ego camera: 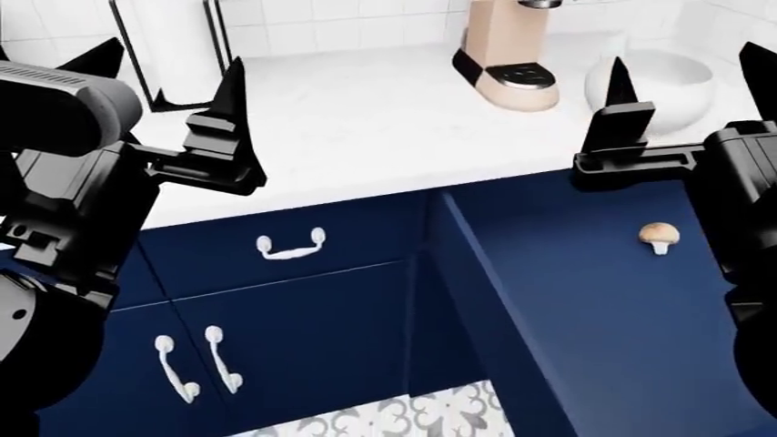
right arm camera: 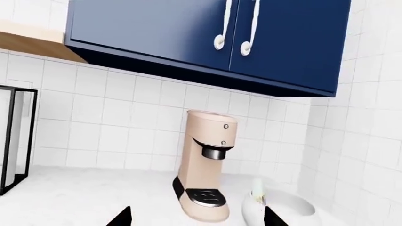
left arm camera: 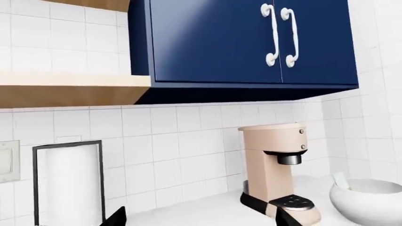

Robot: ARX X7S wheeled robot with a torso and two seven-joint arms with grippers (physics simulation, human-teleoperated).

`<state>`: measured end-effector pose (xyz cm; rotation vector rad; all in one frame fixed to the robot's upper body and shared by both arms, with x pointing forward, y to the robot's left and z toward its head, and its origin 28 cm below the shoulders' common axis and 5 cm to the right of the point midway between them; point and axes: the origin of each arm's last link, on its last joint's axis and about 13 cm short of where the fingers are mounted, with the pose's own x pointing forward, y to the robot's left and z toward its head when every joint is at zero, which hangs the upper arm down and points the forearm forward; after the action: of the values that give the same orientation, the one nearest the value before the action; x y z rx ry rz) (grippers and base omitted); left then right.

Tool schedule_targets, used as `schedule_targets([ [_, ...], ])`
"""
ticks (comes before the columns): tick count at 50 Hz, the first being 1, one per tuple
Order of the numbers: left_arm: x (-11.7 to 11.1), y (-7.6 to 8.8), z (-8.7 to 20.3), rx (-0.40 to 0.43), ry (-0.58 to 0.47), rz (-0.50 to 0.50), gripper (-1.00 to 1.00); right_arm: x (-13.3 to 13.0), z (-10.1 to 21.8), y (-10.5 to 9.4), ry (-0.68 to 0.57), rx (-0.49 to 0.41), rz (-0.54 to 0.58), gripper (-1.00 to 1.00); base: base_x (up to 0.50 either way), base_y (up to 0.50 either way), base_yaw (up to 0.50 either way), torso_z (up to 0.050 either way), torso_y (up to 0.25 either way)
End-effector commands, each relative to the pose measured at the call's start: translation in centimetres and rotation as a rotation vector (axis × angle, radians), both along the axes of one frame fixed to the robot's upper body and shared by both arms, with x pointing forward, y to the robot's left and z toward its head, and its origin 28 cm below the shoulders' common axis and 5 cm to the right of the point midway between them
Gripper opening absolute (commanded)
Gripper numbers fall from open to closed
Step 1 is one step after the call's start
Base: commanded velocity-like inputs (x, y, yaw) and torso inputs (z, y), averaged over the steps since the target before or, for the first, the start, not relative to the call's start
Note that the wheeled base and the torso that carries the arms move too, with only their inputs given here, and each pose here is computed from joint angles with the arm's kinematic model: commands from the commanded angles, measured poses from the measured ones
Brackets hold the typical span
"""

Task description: Place the bar in the bowl and close the drawer.

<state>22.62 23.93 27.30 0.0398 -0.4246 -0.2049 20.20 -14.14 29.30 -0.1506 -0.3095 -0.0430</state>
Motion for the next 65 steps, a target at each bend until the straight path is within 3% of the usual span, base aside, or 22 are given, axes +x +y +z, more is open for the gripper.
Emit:
schedule_targets([
  [1, -0.02, -0.05, 0.05, 0.001, 0.001, -0.004, 1.0, -0.01, 0.07, -0.02, -0.001, 0.004, -0.003, 1.0, -0.2, 0.05, -0.5, 0.0, 0.0],
  [65, 0.04, -0.19, -0.17, 0.004, 0.006, -0.009, 1.0, -0.36, -0.64, -0.19, 0.001, 0.019, -0.012, 1.0, -0.18, 0.09, -0.5, 0.0, 0.0],
])
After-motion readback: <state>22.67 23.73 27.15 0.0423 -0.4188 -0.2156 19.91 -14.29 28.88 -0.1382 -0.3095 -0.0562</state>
